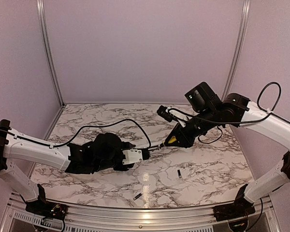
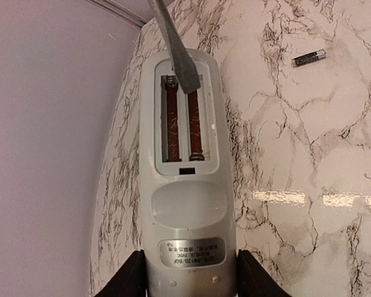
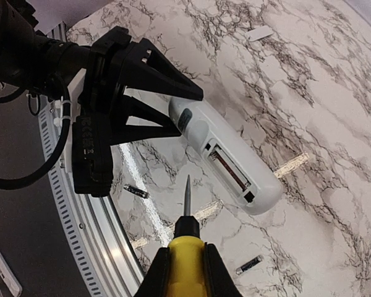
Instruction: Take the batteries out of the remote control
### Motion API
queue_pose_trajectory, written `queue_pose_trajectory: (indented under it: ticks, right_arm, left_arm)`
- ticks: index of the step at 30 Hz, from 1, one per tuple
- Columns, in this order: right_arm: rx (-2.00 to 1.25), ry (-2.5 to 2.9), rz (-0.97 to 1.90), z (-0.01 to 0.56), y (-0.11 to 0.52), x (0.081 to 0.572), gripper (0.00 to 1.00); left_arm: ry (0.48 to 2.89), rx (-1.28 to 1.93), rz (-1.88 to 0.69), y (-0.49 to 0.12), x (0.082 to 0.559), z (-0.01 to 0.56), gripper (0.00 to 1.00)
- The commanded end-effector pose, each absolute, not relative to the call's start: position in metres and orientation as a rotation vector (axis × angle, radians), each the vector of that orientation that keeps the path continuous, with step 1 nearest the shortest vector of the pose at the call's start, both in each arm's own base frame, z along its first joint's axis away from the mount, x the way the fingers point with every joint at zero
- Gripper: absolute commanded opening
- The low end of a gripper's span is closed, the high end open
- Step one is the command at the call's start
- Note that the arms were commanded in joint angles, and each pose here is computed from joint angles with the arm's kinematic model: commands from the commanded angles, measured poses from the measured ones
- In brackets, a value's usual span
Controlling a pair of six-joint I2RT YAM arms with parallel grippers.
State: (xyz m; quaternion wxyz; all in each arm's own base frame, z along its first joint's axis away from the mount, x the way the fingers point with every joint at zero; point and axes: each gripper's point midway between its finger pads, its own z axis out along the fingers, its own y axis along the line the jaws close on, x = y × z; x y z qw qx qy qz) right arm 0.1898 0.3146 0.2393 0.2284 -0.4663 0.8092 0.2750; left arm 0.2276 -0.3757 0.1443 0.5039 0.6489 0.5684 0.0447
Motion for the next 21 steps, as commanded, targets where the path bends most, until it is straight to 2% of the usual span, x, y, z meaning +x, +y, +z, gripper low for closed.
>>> queue_pose_trajectory:
  ticks: [1, 12, 21]
  right_arm:
    - [-1.221, 2.162, 0.767, 0.259, 0.318, 0.194, 0.00]
    - [-1.150, 2.071, 0.775, 0.283, 0.320, 0.203, 0.00]
    - [-0.979, 2.063, 0.812, 0.295, 0.299, 0.236, 0.00]
  left_arm:
    - [1.422, 1.401, 0.086, -0.371, 0.237, 0.168, 0.00]
    - [1.642, 1.206, -0.062, -0.366, 0.237, 0.167, 0.00]
    - [1.883, 0.861, -0.110, -0.335, 0.245, 0.164, 0.00]
